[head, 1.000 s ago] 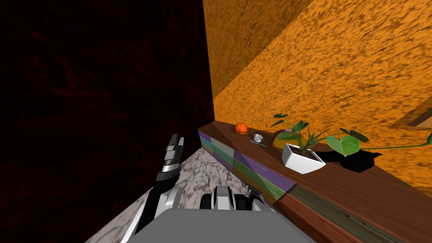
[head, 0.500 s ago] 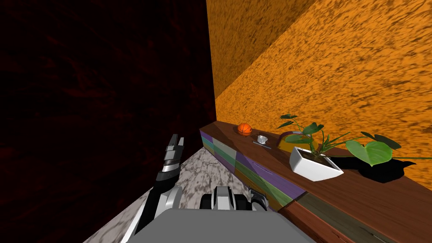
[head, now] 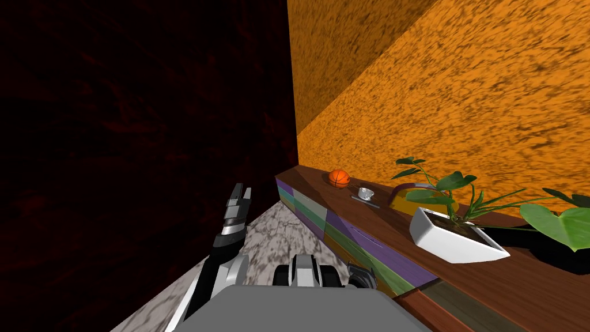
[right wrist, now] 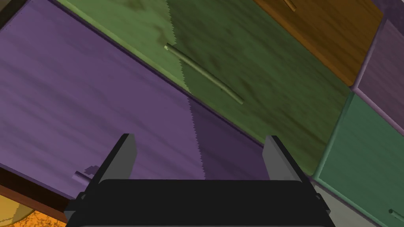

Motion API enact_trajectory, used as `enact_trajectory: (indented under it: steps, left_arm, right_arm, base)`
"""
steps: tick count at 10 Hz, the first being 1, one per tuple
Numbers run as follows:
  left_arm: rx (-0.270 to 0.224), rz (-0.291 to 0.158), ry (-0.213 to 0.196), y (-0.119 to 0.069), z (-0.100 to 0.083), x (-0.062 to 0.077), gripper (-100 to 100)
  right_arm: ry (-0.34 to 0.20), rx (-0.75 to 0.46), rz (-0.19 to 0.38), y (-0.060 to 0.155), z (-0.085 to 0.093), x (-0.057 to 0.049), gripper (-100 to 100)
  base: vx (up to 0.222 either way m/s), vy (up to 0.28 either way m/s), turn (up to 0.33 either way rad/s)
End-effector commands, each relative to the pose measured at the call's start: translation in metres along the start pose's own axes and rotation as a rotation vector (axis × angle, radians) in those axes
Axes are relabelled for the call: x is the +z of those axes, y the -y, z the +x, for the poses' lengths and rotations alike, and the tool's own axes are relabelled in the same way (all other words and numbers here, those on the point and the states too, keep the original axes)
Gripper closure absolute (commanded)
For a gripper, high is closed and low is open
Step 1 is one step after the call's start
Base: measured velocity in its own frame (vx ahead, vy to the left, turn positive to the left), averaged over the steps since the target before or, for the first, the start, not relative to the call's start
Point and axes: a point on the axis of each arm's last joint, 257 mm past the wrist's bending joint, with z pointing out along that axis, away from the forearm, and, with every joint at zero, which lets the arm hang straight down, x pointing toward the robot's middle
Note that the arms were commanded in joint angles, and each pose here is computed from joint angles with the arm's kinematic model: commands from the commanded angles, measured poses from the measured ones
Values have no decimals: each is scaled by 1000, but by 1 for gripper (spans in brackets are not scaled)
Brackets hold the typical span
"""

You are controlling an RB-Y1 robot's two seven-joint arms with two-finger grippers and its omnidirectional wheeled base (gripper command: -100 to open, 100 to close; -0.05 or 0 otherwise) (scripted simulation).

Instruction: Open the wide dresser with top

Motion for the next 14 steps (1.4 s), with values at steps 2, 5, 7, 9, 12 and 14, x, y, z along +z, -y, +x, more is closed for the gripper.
enact_trajectory:
  steps: [2,5,7,9,12,14]
  left_arm:
    - [0,0,0,0,0,0,0]
    - [0,0,0,0,0,0,0]
    - [0,0,0,0,0,0,0]
    - [0,0,0,0,0,0,0]
    - [0,0,0,0,0,0,0]
    - [0,0,0,0,0,0,0]
  right_arm:
    - [34,-132,111,31,5,4,-100]
    - [64,-207,166,46,3,6,-100]
    - [96,-277,218,61,-1,7,-100]
    - [128,-341,266,75,-6,7,-100]
    - [197,-446,350,97,-21,6,-100]
    - [224,-500,391,109,-26,6,-100]
  base:
    - [37,13,71]
    - [23,8,40]
    - [36,9,61]
    - [30,11,57]
    - [41,9,66]
    - [12,8,25]
